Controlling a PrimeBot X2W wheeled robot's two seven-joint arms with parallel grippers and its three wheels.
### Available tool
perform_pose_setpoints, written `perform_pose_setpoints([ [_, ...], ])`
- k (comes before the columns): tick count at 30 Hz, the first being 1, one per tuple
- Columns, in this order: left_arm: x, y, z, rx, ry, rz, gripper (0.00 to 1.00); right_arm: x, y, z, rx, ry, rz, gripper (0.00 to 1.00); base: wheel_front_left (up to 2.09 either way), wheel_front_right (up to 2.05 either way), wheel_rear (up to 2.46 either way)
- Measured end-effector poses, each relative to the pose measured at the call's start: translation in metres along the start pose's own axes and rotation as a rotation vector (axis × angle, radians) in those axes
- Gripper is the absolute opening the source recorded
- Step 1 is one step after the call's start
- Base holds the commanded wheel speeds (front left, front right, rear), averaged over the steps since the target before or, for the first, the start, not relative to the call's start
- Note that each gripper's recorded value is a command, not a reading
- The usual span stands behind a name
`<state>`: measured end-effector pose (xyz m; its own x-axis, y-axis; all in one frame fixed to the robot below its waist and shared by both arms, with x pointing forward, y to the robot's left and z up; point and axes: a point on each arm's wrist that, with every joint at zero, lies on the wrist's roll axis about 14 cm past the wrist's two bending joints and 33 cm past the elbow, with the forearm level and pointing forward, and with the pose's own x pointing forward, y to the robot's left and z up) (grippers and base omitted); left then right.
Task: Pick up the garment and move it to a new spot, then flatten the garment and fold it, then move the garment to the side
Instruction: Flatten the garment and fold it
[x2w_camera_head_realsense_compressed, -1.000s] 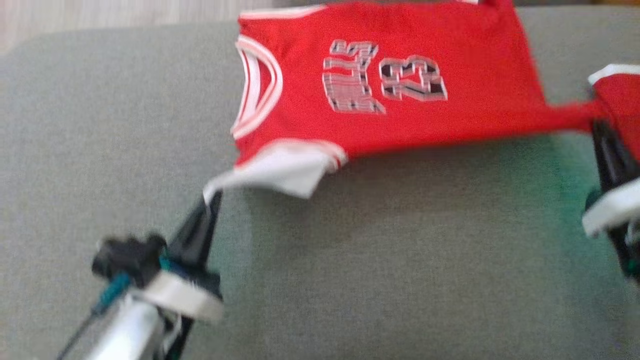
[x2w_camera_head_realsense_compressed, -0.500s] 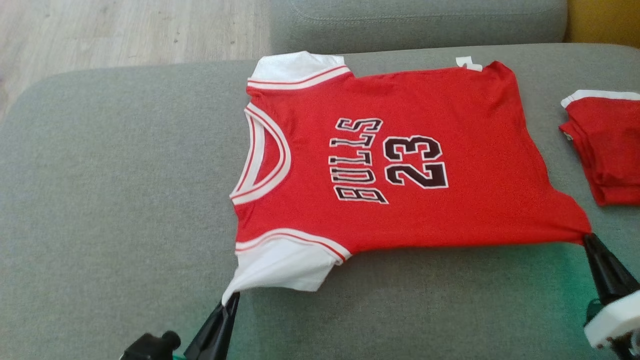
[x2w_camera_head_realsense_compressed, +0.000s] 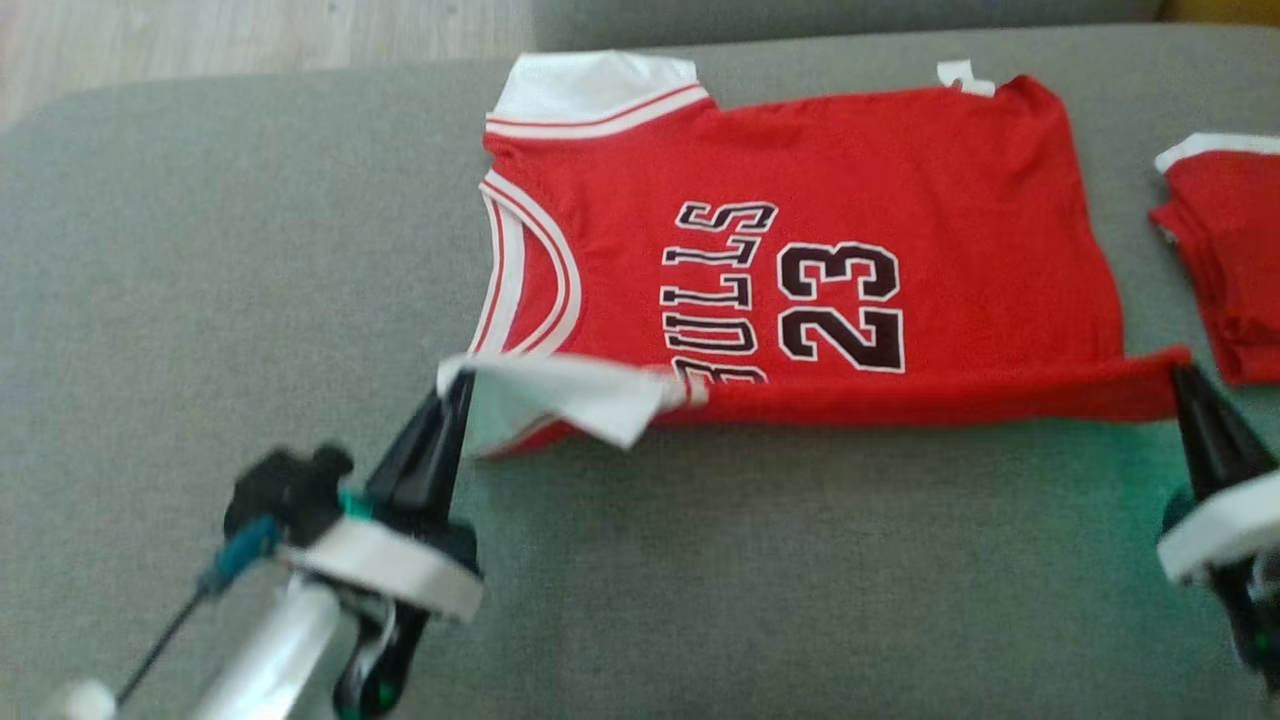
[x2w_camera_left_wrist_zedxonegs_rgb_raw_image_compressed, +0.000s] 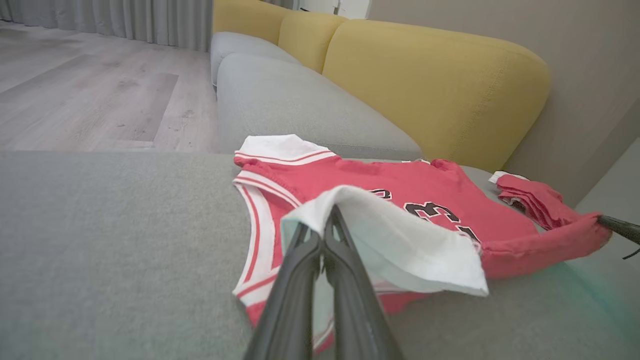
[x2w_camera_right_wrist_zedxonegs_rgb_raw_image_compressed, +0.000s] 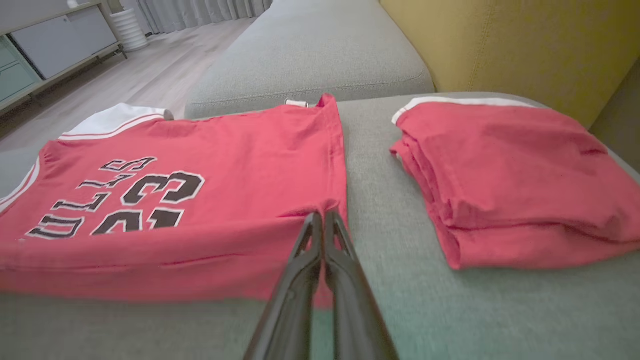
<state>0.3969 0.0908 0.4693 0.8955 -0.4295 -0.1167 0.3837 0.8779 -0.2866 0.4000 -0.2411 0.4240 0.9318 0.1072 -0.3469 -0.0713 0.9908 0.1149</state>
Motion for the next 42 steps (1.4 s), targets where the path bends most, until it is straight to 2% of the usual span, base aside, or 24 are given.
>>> perform_pose_setpoints([
  [5, 0.038, 0.013, 0.003, 0.037, 0.007, -0.009, 0.0, 0.035, 0.004, 0.005, -0.016, 0.015, 0.015, 0.0, 0.0, 0.0, 0.0],
  [17, 0.091, 0.027, 0.01, 0.106, -0.021, -0.038, 0.0, 0.083, -0.002, 0.005, -0.04, 0.01, 0.0, 0.0, 0.0, 0.0, 0.0],
  [18, 0.093, 0.027, 0.007, 0.109, -0.011, -0.041, 0.0, 0.085, -0.003, 0.006, -0.041, 0.005, -0.003, 0.25, 0.0, 0.0, 0.0],
  [19, 0.094, 0.027, 0.004, 0.108, -0.007, -0.04, 0.13, 0.087, -0.004, 0.006, -0.051, 0.004, -0.006, 1.0, 0.0, 0.0, 0.0],
  [20, 0.095, 0.028, 0.001, 0.105, 0.0, -0.035, 0.51, 0.088, -0.006, 0.005, -0.06, 0.0, -0.011, 1.0, 0.0, 0.0, 0.0],
  [21, 0.095, 0.03, -0.001, 0.102, 0.004, -0.029, 1.0, 0.089, -0.007, 0.006, -0.062, -0.012, -0.014, 1.0, 0.0, 0.0, 0.0],
  [25, 0.095, 0.04, 0.005, 0.126, -0.022, 0.042, 1.0, 0.089, 0.0, 0.008, -0.036, -0.06, -0.015, 1.0, 0.0, 0.0, 0.0],
  [28, 0.085, 0.041, 0.009, 0.084, -0.058, 0.09, 1.0, 0.083, 0.004, 0.007, -0.007, -0.083, -0.02, 1.0, 0.0, 0.0, 0.0],
  [35, 0.025, 0.03, -0.069, -0.046, 0.108, 0.185, 1.0, 0.053, 0.006, -0.021, 0.056, -0.048, -0.047, 1.0, 0.0, 0.0, 0.0],
  [42, 0.03, 0.052, -0.069, -0.046, 0.116, 0.264, 1.0, 0.047, 0.007, -0.021, 0.077, -0.06, -0.056, 1.0, 0.0, 0.0, 0.0],
])
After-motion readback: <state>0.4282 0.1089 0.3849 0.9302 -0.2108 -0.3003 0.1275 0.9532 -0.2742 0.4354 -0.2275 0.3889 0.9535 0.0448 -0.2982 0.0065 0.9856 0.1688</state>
